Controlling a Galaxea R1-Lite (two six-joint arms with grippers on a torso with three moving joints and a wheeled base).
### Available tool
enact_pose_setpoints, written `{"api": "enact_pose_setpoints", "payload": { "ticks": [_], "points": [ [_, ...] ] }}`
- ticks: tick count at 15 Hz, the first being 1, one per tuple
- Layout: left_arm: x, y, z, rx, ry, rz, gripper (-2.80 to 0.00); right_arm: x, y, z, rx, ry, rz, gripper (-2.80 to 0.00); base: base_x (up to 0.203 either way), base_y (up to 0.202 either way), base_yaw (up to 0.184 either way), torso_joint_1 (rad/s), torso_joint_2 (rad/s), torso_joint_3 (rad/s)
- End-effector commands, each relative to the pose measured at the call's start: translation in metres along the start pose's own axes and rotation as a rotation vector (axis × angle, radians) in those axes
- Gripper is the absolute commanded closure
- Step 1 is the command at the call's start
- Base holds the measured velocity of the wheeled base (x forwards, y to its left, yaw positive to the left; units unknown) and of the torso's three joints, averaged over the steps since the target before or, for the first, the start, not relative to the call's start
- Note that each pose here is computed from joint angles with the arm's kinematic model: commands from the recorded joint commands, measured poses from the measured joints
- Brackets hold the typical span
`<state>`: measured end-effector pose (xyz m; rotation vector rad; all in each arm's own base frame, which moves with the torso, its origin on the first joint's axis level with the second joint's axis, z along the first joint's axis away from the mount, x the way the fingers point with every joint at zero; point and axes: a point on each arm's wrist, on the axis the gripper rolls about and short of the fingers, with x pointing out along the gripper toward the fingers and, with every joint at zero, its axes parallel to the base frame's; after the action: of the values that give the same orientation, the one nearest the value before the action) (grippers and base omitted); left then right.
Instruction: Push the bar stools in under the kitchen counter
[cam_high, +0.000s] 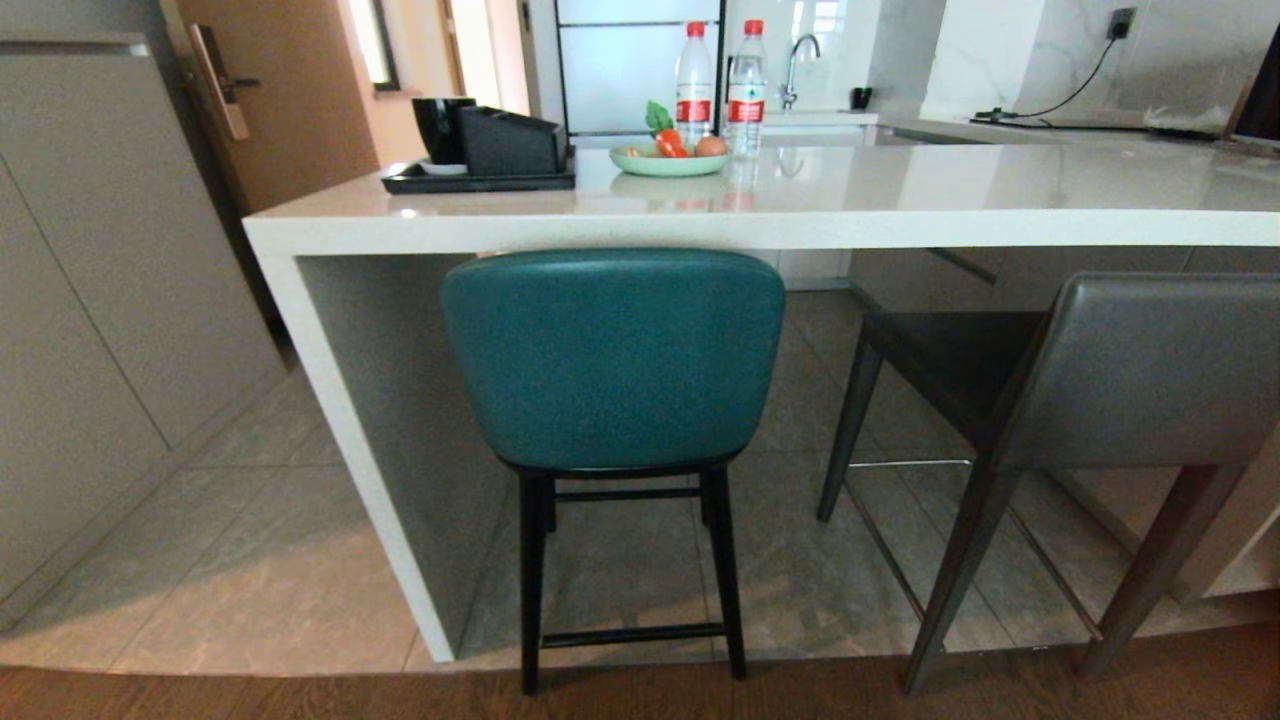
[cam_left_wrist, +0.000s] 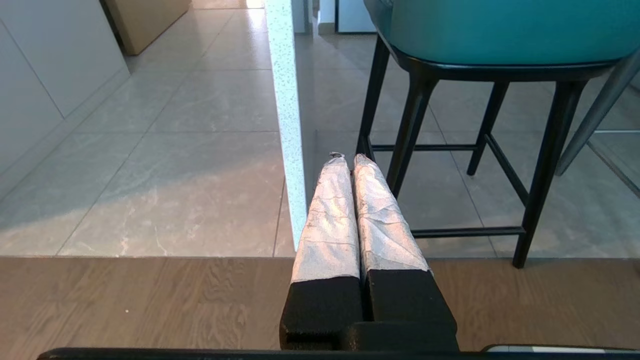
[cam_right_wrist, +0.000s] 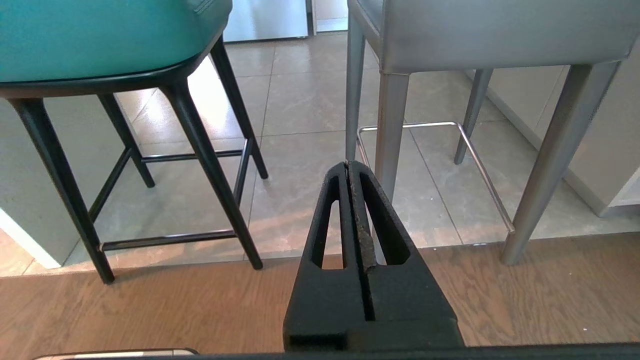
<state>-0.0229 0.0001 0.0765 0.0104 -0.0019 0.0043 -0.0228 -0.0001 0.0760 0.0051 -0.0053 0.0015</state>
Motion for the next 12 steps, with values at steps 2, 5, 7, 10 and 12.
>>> {"api": "enact_pose_setpoints", "payload": {
  "ticks": [2, 5, 7, 10, 12],
  "points": [
    [0.0001, 0.0, -0.0003, 0.0, -0.001, 0.0, 0.0, 0.0003, 0.0, -0.0006, 0.001, 0.003, 0.0, 0.0, 0.0, 0.0, 0.0, 0.0, 0.0, 0.0],
    [0.0, 0.0, -0.0003, 0.0, -0.003, 0.0, 0.0, 0.0002, 0.0, -0.0003, 0.001, 0.002, 0.0, 0.0, 0.0, 0.0, 0.0, 0.0, 0.0, 0.0],
    [0.0001, 0.0, -0.0003, 0.0, -0.001, 0.0, 0.0, 0.0002, 0.0, -0.0003, 0.001, 0.002, 0.0, 0.0, 0.0, 0.0, 0.0, 0.0, 0.0, 0.0],
    [0.0001, 0.0, -0.0003, 0.001, -0.001, 0.001, 0.0, 0.0002, 0.0, -0.0003, 0.001, 0.002, 0.0, 0.0, 0.0, 0.0, 0.0, 0.0, 0.0, 0.0],
    [0.0001, 0.0, -0.0004, 0.002, 0.0, 0.003, 0.0, 0.0003, 0.0, -0.0007, 0.001, 0.004, 0.0, 0.0, 0.0, 0.0, 0.0, 0.0, 0.0, 0.0]
  ]
}}
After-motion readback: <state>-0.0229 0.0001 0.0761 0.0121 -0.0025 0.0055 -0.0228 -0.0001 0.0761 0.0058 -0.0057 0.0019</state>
